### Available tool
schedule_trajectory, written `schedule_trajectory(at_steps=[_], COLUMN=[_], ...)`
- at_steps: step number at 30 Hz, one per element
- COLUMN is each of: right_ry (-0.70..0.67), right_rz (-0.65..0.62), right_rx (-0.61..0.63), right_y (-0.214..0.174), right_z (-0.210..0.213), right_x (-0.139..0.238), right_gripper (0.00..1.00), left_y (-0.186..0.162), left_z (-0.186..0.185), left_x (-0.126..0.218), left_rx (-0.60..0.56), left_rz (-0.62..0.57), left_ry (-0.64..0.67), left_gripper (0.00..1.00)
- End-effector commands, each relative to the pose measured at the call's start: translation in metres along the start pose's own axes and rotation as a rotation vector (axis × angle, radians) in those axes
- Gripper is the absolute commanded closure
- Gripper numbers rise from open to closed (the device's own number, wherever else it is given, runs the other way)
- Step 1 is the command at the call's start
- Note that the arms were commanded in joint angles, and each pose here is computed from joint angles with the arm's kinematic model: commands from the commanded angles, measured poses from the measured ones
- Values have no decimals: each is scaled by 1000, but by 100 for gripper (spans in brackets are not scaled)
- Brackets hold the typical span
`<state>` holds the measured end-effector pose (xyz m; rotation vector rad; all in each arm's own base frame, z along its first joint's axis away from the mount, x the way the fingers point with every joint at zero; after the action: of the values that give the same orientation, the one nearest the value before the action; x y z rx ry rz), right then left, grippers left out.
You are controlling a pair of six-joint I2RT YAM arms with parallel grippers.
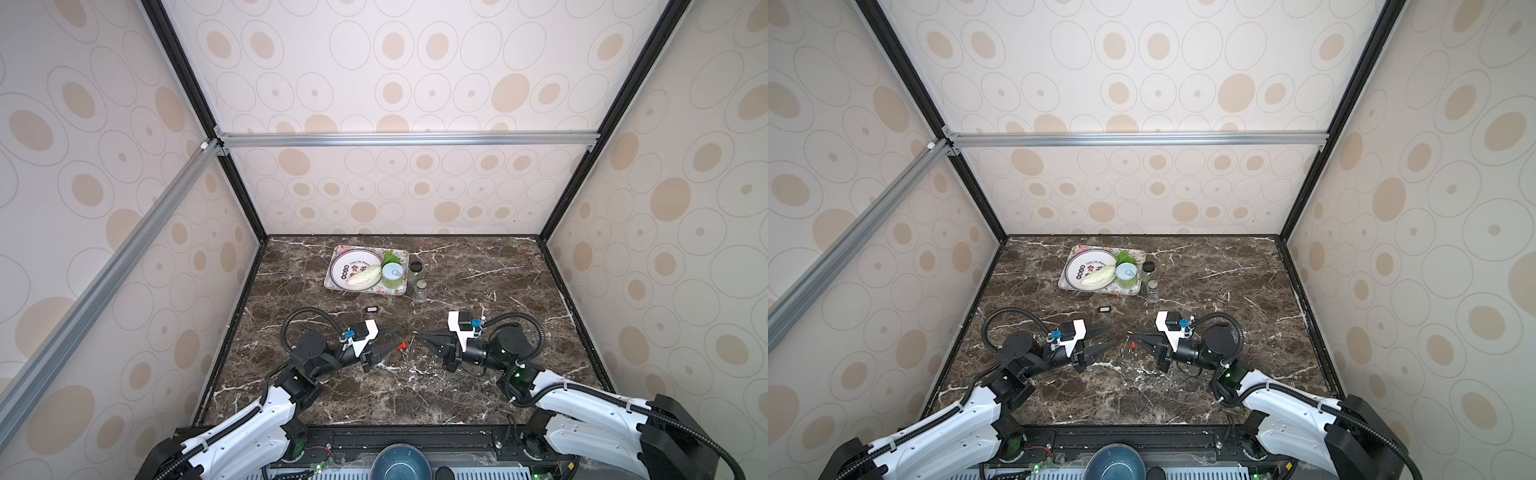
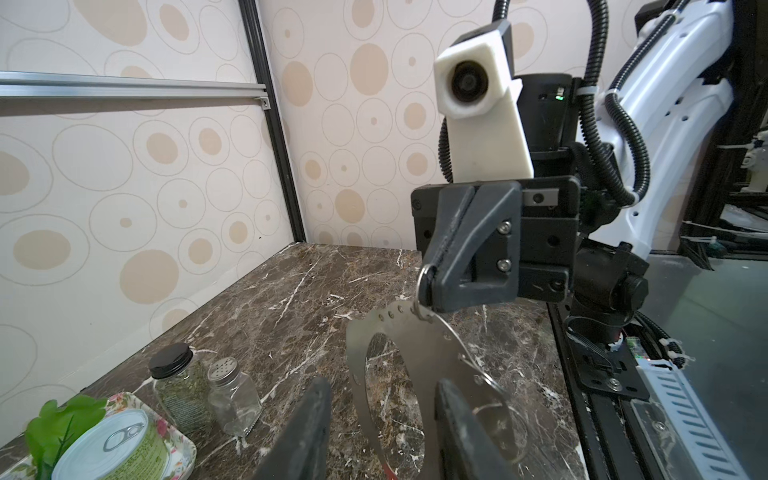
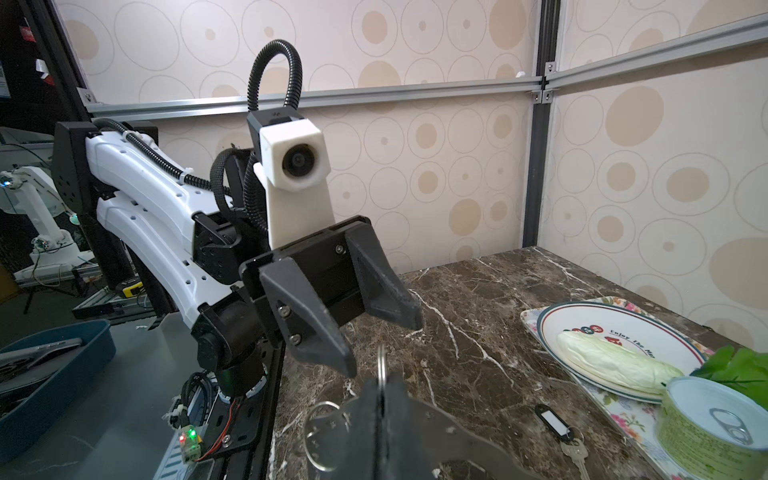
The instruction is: Put the keys on the keyring
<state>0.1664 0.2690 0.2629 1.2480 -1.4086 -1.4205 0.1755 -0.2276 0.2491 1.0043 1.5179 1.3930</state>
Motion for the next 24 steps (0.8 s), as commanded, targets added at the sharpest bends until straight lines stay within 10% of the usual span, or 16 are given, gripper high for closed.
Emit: schedule_trajectory(at_steps=[1,24], right_ry=[-7,63], right_rz=[-62,-120], right_rx=[36,60], right_y=[13,14], right_z=[0,10], right_x=[-2,-2], right_gripper=[100,100], left_y=[12,16], left_z=[-3,-22], left_x=[-1,-14], left_rx=[-37,-51], left_rz=[-20,-7], left_ry=[-32,-204], left_gripper=[58,70])
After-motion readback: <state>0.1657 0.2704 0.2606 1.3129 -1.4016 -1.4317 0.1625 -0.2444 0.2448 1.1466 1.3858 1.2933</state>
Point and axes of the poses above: each gripper's point midway between its finger pads, its own x axis back along the fingers, its own z axis along the line the jaws close on, y = z × x, the point moved 3 cm from there along x, back along the fingers, and after that the axes turned 9 degrees about x, right-handed, at the moved point
